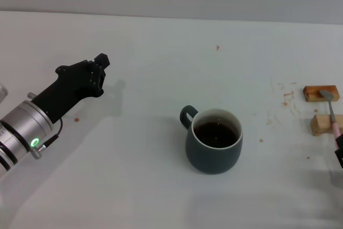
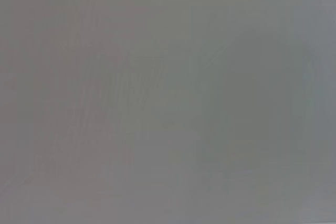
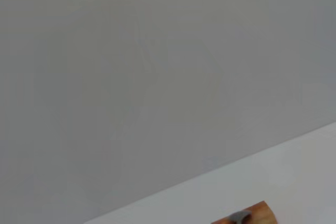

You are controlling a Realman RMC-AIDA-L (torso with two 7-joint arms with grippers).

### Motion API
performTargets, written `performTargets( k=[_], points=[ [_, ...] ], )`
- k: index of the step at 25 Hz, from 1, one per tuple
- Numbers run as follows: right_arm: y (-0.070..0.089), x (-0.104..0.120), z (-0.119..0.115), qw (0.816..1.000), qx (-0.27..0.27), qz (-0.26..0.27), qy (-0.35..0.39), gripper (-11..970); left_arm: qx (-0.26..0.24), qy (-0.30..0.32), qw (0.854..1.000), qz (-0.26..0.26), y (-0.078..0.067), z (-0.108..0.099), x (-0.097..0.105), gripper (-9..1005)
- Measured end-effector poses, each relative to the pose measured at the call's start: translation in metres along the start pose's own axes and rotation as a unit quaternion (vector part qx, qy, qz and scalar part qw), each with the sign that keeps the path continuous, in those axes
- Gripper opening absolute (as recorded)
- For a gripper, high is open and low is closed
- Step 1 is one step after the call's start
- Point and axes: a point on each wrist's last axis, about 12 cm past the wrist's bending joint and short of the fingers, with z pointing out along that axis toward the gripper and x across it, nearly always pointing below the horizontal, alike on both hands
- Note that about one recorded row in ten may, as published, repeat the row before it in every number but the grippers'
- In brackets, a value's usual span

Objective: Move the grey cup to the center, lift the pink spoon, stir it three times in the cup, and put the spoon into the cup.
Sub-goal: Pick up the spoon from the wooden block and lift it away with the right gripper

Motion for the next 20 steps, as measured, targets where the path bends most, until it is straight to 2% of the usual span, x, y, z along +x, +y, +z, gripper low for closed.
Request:
performTargets(
  k=[20],
  points=[
    [0.002,0.004,0.020,1.000,-0.002,0.006,0.031,571,-0.004,0.000,1.000,0.002,0.003,0.001,-0.002,42]
  ],
)
